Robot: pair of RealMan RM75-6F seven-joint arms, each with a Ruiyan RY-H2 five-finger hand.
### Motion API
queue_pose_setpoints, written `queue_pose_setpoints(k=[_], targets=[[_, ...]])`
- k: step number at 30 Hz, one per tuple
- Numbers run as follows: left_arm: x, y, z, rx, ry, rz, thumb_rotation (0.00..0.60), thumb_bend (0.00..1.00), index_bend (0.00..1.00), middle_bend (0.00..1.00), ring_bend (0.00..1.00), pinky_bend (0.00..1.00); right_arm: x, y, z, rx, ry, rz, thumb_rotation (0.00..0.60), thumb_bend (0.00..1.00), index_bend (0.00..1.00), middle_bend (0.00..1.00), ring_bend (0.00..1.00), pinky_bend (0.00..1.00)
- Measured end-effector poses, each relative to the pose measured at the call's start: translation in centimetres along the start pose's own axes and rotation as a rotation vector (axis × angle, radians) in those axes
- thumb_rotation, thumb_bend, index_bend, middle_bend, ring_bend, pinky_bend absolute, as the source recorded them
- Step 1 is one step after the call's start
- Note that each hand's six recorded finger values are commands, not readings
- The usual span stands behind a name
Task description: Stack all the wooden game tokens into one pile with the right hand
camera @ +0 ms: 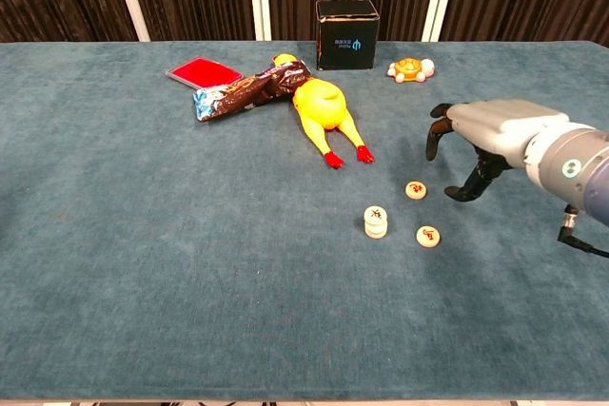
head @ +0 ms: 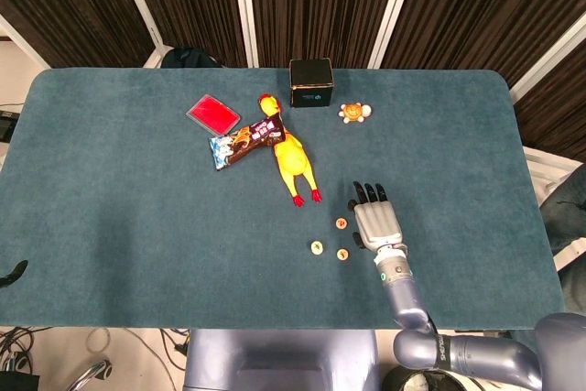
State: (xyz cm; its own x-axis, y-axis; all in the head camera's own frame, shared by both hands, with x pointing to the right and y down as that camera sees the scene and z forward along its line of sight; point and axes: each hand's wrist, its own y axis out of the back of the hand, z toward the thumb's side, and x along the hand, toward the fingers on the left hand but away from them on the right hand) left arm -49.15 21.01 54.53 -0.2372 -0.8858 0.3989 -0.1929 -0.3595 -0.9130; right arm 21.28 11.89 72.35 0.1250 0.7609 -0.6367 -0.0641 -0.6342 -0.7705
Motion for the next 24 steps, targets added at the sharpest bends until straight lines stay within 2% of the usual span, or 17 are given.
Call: queue_pose_setpoints(k=[6,24], targets=[[0.0,0.0,-0.1,-0.001,0.003,-0.002,0.600,0.19,0.12,0.00,0.00,0.16,-0.6,-0.6,0.7,-0.006,0.013,-0.017,0.600,0.39,0.35,0.00,0.00,0.00],[0.2,0.0,-0.2,-0.003,0.008,0.000,0.600,0.19,0.12,0.00,0.00,0.16,-1.6,-2.1,2.4,-0.026,0.026,-0.002,0.600,0.39,0.44,0.00,0.00,0.00]])
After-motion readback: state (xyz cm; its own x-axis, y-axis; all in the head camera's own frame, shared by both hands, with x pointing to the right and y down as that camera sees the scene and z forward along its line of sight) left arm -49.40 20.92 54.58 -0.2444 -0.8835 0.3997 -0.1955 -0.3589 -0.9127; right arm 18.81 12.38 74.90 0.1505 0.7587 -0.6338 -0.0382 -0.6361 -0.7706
